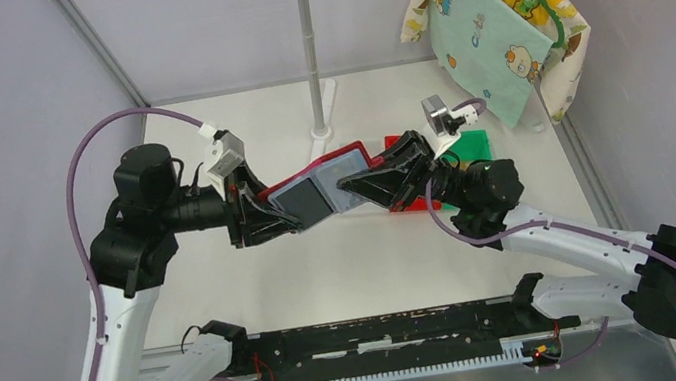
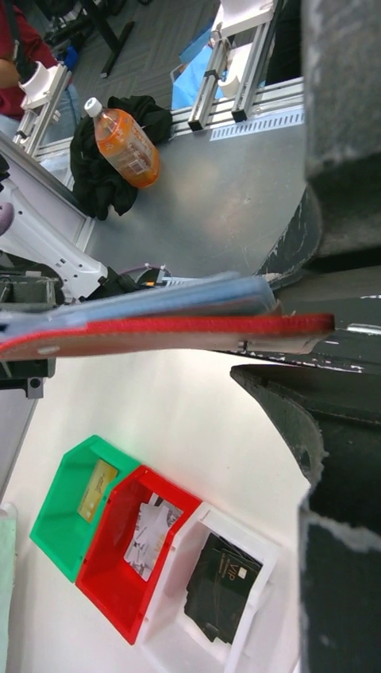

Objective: Take the credit cards out of the card holder
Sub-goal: Remove the credit card from the card holder.

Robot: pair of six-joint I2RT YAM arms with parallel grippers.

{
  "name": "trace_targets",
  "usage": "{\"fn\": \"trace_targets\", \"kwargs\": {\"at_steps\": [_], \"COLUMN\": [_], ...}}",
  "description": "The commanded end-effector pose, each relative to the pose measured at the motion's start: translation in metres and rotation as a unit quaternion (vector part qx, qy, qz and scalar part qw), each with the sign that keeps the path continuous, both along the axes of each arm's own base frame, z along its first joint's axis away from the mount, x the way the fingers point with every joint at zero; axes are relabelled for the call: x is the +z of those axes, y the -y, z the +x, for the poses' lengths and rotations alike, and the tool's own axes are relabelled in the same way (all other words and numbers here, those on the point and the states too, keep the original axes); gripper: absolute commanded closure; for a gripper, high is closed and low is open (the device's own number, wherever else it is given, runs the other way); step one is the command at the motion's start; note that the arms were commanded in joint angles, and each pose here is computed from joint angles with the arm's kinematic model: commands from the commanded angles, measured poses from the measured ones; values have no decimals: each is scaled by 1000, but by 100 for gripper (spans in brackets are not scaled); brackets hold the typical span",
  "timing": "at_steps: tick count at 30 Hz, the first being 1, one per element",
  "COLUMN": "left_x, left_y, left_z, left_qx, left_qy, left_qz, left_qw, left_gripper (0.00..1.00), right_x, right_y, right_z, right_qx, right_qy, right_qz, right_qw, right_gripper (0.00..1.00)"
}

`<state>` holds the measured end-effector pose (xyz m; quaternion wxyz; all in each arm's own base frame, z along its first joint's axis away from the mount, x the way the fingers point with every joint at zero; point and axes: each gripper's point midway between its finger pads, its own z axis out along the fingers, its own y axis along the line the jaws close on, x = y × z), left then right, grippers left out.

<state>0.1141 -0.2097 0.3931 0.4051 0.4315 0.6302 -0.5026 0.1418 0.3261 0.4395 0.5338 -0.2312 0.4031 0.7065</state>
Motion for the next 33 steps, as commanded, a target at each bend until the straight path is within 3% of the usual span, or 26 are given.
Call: {"fn": "trace_targets", "kwargs": {"at_steps": [1,6,15,17,20,25,28,33], "left_x": [7,10,21,23,24,21,20,19], "left_y": [4,6,6,6,6,9,10,10], "left_z": [-2,-1,-3,-4,-6,-6,-7,-4], "left_qx": [-3,-9,-13,-15,-21,-28,-32,-25], "left_qy": [-14,-20,-7,-5,-11,-38,-41,-54], "left_qz": [-23,-32,-40,-42,-44,-54,-55,-50], "left_qw": [1000,999,999,999,999,997,997,997], "left_gripper": [62,74,83,80,65,62,68,91], "right_x": [36,33,19,18,16,16,15,7], "right_y": [21,17,22,22,21,17,18,17], "right_z": [-14,-18,-14,-14,-14,-15,-15,-12], "right_qx": [2,8,-18,-20,-19,-16,-19,-23], "right_qy": [12,4,-9,-11,-15,-19,-21,-29], "right_qz": [99,110,111,112,114,113,113,103], "right_qw": [995,994,994,993,993,993,993,994], "right_gripper": [100,100,100,100,100,100,100,99]}}
